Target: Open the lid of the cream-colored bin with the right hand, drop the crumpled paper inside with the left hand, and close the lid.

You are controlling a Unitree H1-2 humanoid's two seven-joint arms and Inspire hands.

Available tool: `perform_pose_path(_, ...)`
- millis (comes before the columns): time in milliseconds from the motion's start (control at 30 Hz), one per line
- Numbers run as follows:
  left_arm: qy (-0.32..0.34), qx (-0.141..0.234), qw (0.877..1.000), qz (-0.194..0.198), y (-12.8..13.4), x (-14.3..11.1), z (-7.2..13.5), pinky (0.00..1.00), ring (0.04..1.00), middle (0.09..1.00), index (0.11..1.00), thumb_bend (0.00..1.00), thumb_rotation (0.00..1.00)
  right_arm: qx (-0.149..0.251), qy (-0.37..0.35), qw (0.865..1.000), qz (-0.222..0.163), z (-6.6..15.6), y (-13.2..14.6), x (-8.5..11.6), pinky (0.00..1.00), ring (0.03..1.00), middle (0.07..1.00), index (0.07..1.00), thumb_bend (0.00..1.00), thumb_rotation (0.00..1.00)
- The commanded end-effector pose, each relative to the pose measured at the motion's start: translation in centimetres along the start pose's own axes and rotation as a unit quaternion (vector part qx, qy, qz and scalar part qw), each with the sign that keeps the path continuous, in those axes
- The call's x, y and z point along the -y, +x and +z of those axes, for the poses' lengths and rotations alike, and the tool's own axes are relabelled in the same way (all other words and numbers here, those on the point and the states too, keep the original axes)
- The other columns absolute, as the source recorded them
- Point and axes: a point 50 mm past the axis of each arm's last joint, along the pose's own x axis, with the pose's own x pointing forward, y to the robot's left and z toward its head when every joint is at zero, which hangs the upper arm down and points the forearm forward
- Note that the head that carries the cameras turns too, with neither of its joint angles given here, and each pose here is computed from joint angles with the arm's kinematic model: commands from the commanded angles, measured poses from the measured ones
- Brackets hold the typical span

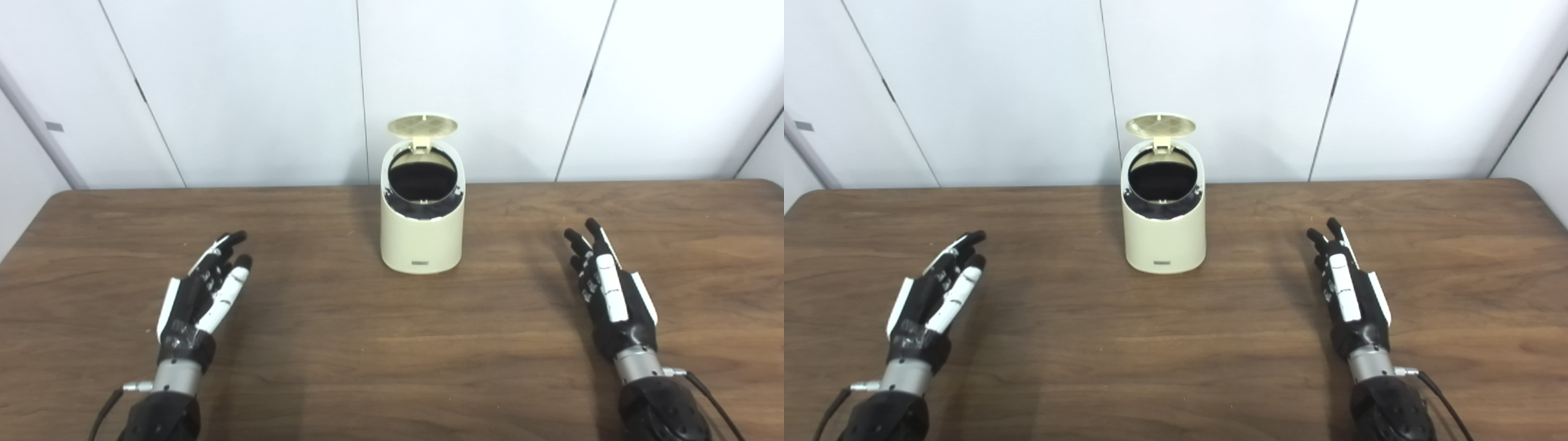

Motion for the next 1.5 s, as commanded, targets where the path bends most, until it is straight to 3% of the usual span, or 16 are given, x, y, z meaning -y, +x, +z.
perform_pose_path(0, -0.025, 0.034, 0.999, -0.001, 0.4, -0.3, 0.8, 1.0, 1.0, 1.0, 1.0, 0.42, 0.53, -0.046, -0.007, 0.999, -0.014, -2.3, -2.2, 1.5, 1.0, 0.977, 0.91, 0.986, 0.46, 0.87)
perform_pose_path(200, -0.063, 0.034, 0.997, -0.004, -0.1, -0.6, 0.0, 1.0, 1.0, 1.0, 1.0, 0.52, 0.56, -0.045, 0.001, 0.999, -0.018, -2.2, -2.3, 1.5, 1.0, 0.98, 0.912, 0.979, 0.48, 0.85)
perform_pose_path(433, -0.072, 0.023, 0.997, 0.004, -0.7, -1.0, -0.6, 1.0, 1.0, 1.0, 1.0, 0.45, 0.63, -0.039, 0.006, 0.999, -0.015, -2.1, -2.6, 1.2, 1.0, 0.964, 0.912, 0.971, 0.45, 0.86)
perform_pose_path(600, -0.072, 0.025, 0.997, 0.008, -1.0, -1.4, -0.9, 1.0, 1.0, 1.0, 1.0, 0.47, 0.59, -0.027, -0.008, 1.0, -0.006, -2.0, -2.7, 1.0, 0.99, 0.952, 0.912, 0.974, 0.51, 0.86)
perform_pose_path(933, -0.065, 0.032, 0.997, 0.007, -0.8, -2.2, -1.1, 1.0, 1.0, 1.0, 1.0, 0.44, 0.63, -0.014, -0.013, 1.0, -0.007, -1.9, -3.0, 0.0, 0.99, 0.981, 0.999, 0.988, 0.46, 0.88)
perform_pose_path(1167, -0.054, 0.033, 0.998, 0.001, -0.9, -2.3, -1.3, 1.0, 1.0, 1.0, 1.0, 0.48, 0.78, -0.009, -0.026, 1.0, -0.005, -1.9, -3.3, -0.1, 1.0, 1.0, 1.0, 0.999, 0.49, 0.93)
perform_pose_path(1367, -0.065, 0.036, 0.997, 0.007, -1.0, -2.3, -1.4, 1.0, 1.0, 1.0, 1.0, 0.55, 0.75, -0.004, -0.024, 1.0, -0.008, -1.6, -3.7, 0.0, 1.0, 1.0, 1.0, 0.994, 0.48, 0.94)
perform_pose_path(1467, -0.059, 0.04, 0.997, 0.0, -1.0, -2.4, -1.4, 1.0, 1.0, 1.0, 1.0, 0.54, 0.78, -0.002, -0.022, 1.0, -0.009, -1.4, -3.9, 0.0, 1.0, 1.0, 1.0, 0.995, 0.46, 0.95)
